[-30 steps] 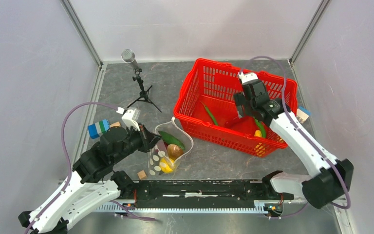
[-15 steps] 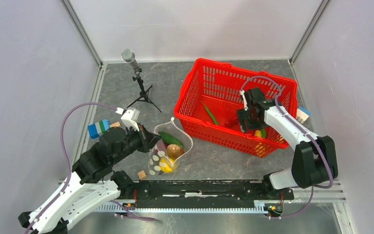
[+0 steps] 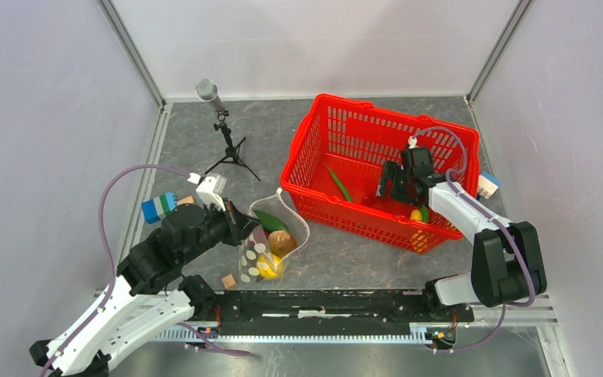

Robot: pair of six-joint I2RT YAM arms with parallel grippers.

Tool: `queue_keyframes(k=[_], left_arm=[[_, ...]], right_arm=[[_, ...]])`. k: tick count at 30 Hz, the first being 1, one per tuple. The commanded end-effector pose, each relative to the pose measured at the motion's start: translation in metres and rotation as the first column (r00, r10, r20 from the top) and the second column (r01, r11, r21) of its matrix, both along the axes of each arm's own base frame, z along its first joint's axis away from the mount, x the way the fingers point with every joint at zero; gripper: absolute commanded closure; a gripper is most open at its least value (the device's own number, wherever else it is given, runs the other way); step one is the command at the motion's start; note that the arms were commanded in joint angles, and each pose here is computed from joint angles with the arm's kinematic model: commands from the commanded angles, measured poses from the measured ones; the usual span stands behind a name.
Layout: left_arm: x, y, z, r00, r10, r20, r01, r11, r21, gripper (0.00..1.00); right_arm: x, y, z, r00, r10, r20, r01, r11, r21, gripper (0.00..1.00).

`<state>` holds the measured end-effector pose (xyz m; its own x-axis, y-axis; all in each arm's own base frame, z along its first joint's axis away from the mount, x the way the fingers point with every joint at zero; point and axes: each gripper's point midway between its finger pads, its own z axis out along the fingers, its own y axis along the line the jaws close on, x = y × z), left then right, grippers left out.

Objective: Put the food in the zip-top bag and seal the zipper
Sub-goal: Pick up the fake vegetable from the bin, then place the fake vegetable in the zipper food storage bag.

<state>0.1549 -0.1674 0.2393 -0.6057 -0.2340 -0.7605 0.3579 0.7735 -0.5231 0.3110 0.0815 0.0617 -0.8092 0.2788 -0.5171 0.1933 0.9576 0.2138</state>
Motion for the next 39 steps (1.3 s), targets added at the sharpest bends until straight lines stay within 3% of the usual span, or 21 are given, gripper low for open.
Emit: queue_keyframes(k=[1,8,10,14,18,19,23,28,35,37,39], left_arm=[[0.006,0.003,0.022,0.997,0.009,0.077,-0.008,1.000,-0.003,0.92],[0.007,0.002,0.023,0.997,0.005,0.075,-0.005,1.000,0.009,0.91],[0.007,0.002,0.023,0.997,0.006,0.073,-0.007,1.000,0.009,0.92],[0.008,0.001,0.020,0.998,0.006,0.066,-0.007,1.000,0.013,0.91],[0.009,0.001,0.017,0.998,0.011,0.059,-0.012,1.000,0.015,0.91],[0.010,0.001,0.017,0.998,0.013,0.058,-0.014,1.000,0.016,0.91],[0.011,-0.001,0.016,0.998,0.014,0.054,-0.015,1.000,0.019,0.91],[0.013,-0.004,0.013,0.999,0.009,0.041,-0.010,1.000,0.025,0.91],[0.012,-0.006,0.009,1.000,0.004,0.028,-0.004,1.000,0.023,0.91],[0.012,-0.006,0.009,1.000,0.002,0.028,-0.002,1.000,0.019,0.91],[0.012,-0.007,0.009,1.000,0.001,0.026,-0.001,1.000,0.016,0.91]], right_arm=[[0.029,0.001,-0.003,0.974,-0.215,0.066,0.209,0.973,0.095,0.08],[0.040,-0.002,-0.030,0.960,-0.278,0.018,0.277,0.959,0.065,0.12],[0.038,-0.004,-0.041,0.959,-0.283,0.005,0.282,0.958,0.046,0.21],[0.038,0.005,-0.050,0.973,-0.229,0.016,0.228,0.971,0.067,0.49],[0.043,0.019,-0.024,0.985,-0.143,0.096,0.132,0.985,0.115,0.71],[0.047,0.023,-0.008,0.982,-0.119,0.145,0.099,0.985,0.139,0.75],[0.050,0.039,0.052,0.939,-0.018,0.342,-0.055,0.978,0.203,0.77],[0.033,0.060,0.121,0.806,0.074,0.587,-0.268,0.930,0.252,0.80],[-0.012,0.078,0.200,0.496,0.156,0.854,-0.521,0.841,0.149,0.80],[-0.029,0.090,0.226,0.385,0.197,0.902,-0.615,0.783,0.092,0.80],[-0.041,0.099,0.246,0.316,0.229,0.921,-0.682,0.729,0.053,0.79]])
